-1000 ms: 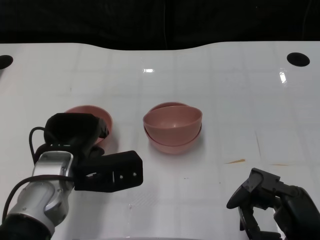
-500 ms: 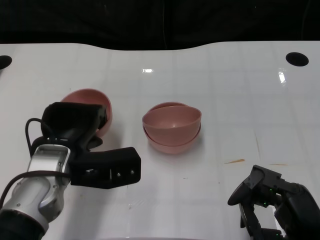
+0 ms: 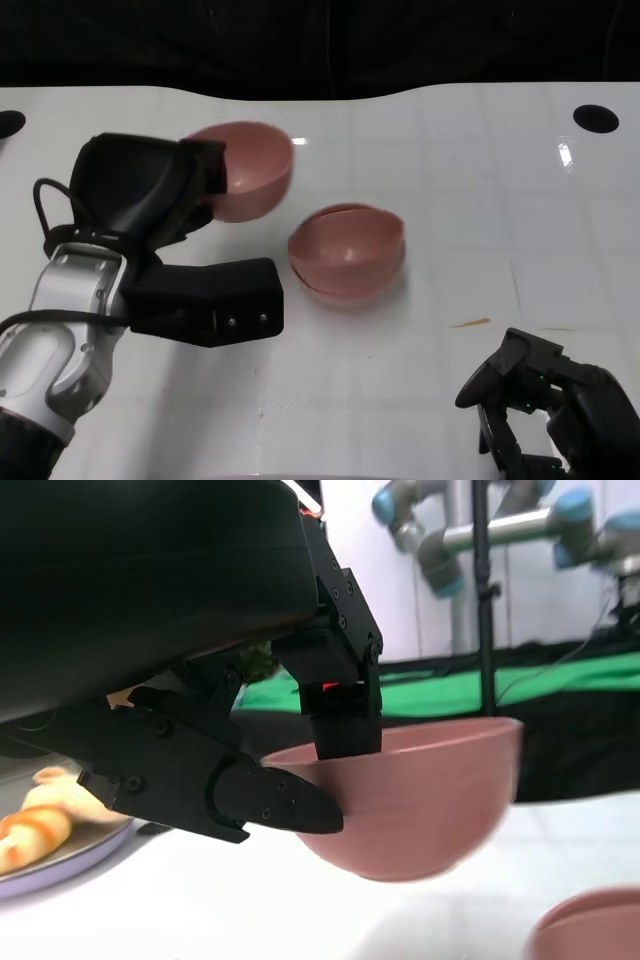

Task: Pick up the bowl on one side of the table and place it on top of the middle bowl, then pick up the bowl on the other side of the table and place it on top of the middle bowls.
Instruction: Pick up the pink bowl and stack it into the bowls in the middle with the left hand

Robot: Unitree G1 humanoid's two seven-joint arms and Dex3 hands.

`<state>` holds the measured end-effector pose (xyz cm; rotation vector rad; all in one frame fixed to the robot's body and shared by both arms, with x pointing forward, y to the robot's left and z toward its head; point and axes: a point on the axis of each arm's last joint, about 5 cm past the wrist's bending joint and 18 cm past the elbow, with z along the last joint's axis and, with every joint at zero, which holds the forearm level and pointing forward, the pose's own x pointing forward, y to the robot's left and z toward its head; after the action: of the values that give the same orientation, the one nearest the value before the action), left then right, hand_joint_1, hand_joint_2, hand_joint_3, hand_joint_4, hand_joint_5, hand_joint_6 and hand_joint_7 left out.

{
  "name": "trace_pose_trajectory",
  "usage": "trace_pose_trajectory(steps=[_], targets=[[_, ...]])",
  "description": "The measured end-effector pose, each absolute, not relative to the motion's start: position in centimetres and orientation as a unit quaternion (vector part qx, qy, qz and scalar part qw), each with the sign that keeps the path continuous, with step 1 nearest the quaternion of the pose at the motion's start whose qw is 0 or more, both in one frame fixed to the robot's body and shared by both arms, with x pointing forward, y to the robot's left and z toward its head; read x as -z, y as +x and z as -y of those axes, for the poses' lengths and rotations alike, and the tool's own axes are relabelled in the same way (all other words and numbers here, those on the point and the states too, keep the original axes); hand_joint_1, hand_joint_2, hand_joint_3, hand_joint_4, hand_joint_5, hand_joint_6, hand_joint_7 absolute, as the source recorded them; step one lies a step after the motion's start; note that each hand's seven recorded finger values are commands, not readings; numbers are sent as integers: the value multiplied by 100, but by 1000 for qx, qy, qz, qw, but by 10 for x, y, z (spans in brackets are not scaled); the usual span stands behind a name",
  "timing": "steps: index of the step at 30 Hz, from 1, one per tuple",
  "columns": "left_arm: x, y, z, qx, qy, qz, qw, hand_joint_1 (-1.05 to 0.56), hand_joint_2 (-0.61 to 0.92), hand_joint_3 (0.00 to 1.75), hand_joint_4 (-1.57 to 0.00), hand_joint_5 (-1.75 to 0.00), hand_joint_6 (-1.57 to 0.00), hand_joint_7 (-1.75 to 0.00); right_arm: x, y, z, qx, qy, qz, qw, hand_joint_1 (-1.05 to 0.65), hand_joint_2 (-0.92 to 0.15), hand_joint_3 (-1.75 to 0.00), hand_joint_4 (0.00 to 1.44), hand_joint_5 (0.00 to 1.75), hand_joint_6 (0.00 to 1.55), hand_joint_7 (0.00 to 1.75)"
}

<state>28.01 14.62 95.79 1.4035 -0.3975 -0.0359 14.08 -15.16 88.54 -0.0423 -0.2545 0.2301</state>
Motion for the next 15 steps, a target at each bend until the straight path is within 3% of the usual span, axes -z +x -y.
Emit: trace_pose_trajectory(steps=[4, 7, 8, 9, 11, 12, 13, 15], targets=[[-964, 282, -145, 13, 644, 196, 739, -31, 88, 7, -91, -175, -89, -102, -885, 141, 151, -114, -20, 126, 985, -16, -46, -131, 77, 172, 75, 139], [-973, 285, -144, 4, 646, 213, 733, -30, 89, 9, -92, -175, -82, -127, -884, 141, 151, -114, -19, 124, 986, -16, -46, -131, 77, 172, 75, 139], [-977, 286, -143, 1, 646, 219, 732, -30, 90, 10, -92, -175, -75, -147, -884, 141, 151, -114, -19, 124, 986, -16, -46, -131, 77, 172, 74, 139], [-980, 287, -142, -1, 646, 224, 729, -31, 89, 11, -93, -175, -74, -141, -884, 141, 151, -114, -20, 124, 985, -16, -46, -132, 77, 172, 74, 139], [-985, 289, -140, -3, 645, 239, 726, -32, 89, 10, -93, -175, -87, -105, -884, 141, 151, -114, -20, 124, 985, -16, -46, -132, 77, 172, 74, 140], [-986, 290, -139, -4, 642, 250, 724, -33, 89, 7, -94, -175, -97, -72, -884, 141, 151, -114, -20, 124, 985, -16, -45, -132, 77, 172, 75, 139], [-987, 290, -138, -4, 640, 260, 723, -35, 89, 5, -95, -175, -105, -52, -884, 141, 151, -114, -20, 124, 985, -16, -45, -132, 78, 172, 75, 139], [-989, 291, -136, -1, 635, 279, 720, -36, 88, 3, -95, -175, -115, -37, -884, 141, 151, -114, -20, 124, 986, -16, -45, -132, 78, 171, 75, 139]])
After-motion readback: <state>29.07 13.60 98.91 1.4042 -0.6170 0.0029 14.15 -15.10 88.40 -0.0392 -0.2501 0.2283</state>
